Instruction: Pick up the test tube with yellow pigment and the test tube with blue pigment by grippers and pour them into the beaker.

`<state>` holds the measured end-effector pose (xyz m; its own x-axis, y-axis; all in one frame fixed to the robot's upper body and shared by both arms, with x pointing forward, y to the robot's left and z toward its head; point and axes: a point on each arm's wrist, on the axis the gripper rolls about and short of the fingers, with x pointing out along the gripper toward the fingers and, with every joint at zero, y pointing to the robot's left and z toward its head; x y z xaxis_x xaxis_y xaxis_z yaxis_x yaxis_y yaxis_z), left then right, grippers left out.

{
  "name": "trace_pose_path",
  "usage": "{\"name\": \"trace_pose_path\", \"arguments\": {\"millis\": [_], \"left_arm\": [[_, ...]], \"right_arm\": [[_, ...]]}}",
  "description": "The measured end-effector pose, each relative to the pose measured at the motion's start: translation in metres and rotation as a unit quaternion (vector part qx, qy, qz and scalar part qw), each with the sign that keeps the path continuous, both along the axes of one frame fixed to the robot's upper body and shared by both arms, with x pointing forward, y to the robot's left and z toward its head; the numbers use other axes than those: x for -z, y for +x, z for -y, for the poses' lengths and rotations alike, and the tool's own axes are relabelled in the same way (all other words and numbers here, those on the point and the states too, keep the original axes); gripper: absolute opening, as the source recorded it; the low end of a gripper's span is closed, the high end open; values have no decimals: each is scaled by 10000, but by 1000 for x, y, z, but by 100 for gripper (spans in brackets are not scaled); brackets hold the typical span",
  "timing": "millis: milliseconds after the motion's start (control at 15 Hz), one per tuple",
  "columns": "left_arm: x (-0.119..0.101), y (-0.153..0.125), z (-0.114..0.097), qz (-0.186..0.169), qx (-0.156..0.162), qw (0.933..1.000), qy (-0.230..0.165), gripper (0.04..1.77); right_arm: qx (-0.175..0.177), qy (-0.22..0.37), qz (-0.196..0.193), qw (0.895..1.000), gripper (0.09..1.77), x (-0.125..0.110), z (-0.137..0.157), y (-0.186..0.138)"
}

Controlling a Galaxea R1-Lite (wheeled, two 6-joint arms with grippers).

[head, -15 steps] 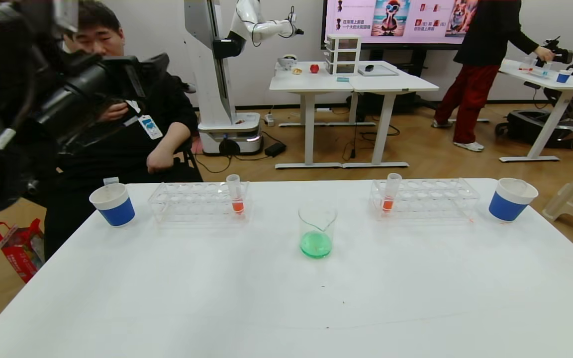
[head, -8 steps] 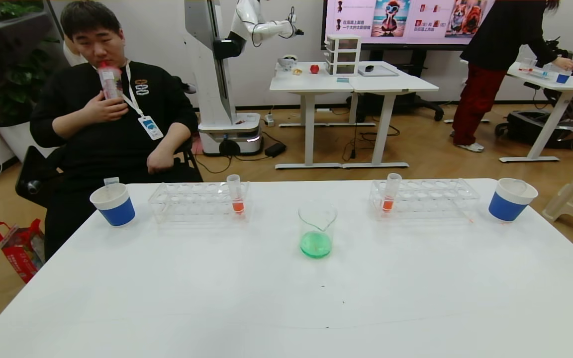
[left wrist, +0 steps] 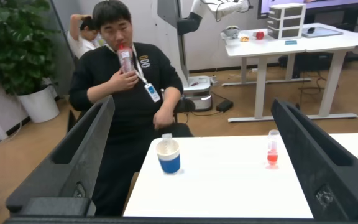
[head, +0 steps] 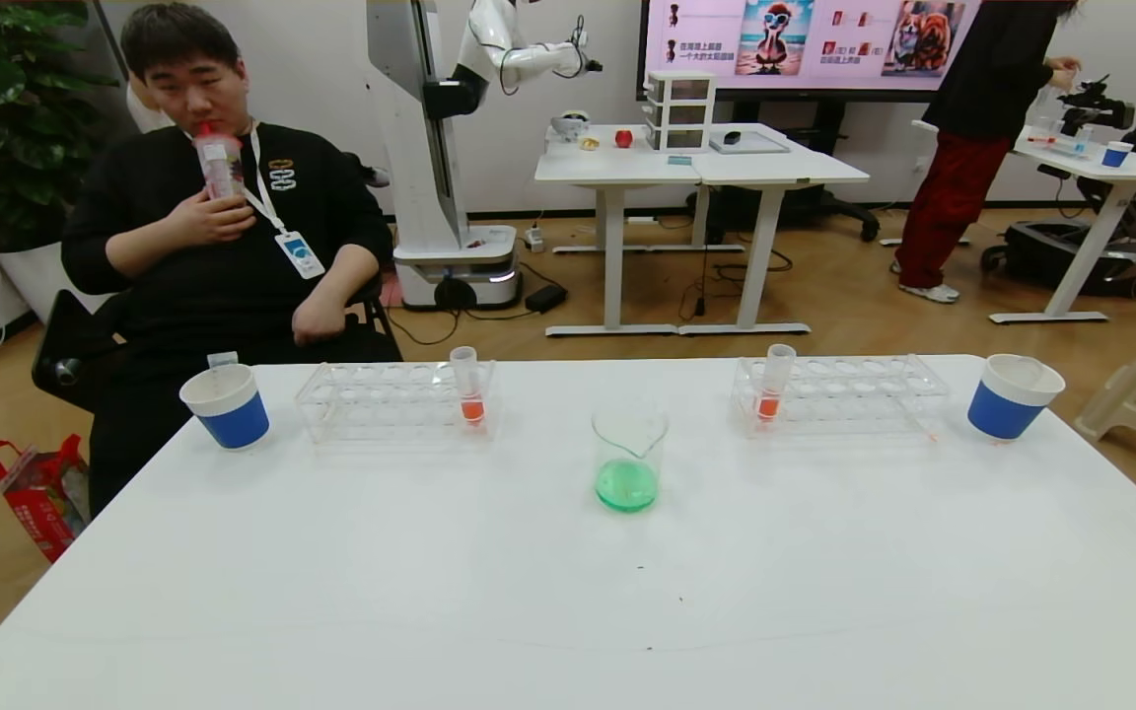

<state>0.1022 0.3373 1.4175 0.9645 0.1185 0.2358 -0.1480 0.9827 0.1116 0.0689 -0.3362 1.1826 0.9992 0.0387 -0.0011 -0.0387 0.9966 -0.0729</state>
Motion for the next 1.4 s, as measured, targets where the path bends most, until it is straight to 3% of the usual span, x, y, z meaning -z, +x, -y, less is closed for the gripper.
{"name": "trace_pose_path", "arguments": {"millis": [200, 400, 467, 733, 867, 1067, 1200, 1267, 1400], "left_arm": [[28, -36, -3, 121, -111, 9999, 8, 175], [65, -53, -3, 242, -163, 9996, -59, 175], [75, -57, -2, 354, -104, 9993, -85, 175], [125, -70, 3, 601, 613, 9962, 142, 175], [150, -63, 4, 599, 695, 9957, 131, 175], [197, -42, 3, -9, 632, 9980, -20, 175], [224, -35, 3, -803, 615, 9948, -120, 175], [231, -34, 4, -1070, 674, 9918, -195, 175], [235, -34, 4, -1210, 731, 9897, -220, 175]], "right_arm": [[0, 0, -1, 10000, 174, 0, 0, 0], [0, -2, -1, 10000, 174, 0, 0, 0], [0, -2, -1, 10000, 174, 0, 0, 0], [0, 0, -1, 10000, 174, 0, 0, 0], [0, 0, -1, 10000, 174, 0, 0, 0], [0, 0, -3, 10000, 174, 0, 0, 0], [0, 0, -3, 10000, 174, 0, 0, 0], [0, -2, -3, 10000, 174, 0, 0, 0], [0, -3, -5, 10000, 174, 0, 0, 0]]}}
